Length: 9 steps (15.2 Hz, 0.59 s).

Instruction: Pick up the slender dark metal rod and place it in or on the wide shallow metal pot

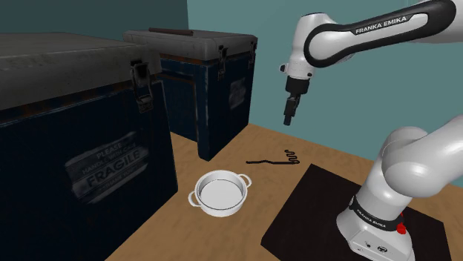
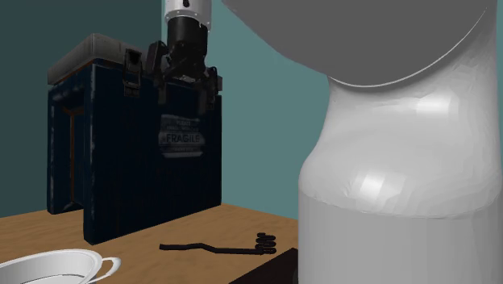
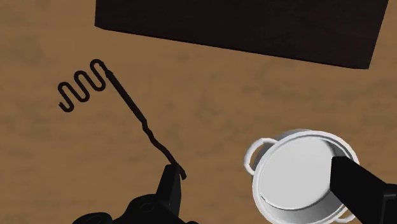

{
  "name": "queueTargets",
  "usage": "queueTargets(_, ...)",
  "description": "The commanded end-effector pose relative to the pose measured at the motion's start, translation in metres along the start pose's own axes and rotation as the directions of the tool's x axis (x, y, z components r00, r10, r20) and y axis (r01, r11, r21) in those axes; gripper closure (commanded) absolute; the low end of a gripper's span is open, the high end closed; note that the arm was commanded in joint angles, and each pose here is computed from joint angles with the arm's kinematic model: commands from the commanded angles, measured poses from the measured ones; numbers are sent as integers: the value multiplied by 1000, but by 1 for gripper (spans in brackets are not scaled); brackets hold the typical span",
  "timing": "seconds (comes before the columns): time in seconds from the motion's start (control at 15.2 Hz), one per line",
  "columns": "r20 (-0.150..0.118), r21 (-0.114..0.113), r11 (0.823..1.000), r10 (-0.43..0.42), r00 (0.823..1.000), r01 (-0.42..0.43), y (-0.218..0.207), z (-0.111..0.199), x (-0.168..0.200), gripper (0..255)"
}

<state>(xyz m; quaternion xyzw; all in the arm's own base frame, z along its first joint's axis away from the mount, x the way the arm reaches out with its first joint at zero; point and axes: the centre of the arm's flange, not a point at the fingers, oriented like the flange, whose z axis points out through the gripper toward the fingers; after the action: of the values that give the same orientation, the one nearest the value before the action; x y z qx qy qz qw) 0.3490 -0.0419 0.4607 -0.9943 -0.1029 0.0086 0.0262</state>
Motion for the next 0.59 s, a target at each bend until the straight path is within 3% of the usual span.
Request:
queueTargets(0.0, 4, -8, 1000, -28, 1000, 28, 9, 26, 4, 0)
queueTargets(0.53, 26, -34, 990, -133, 991, 134, 51, 119, 23, 0)
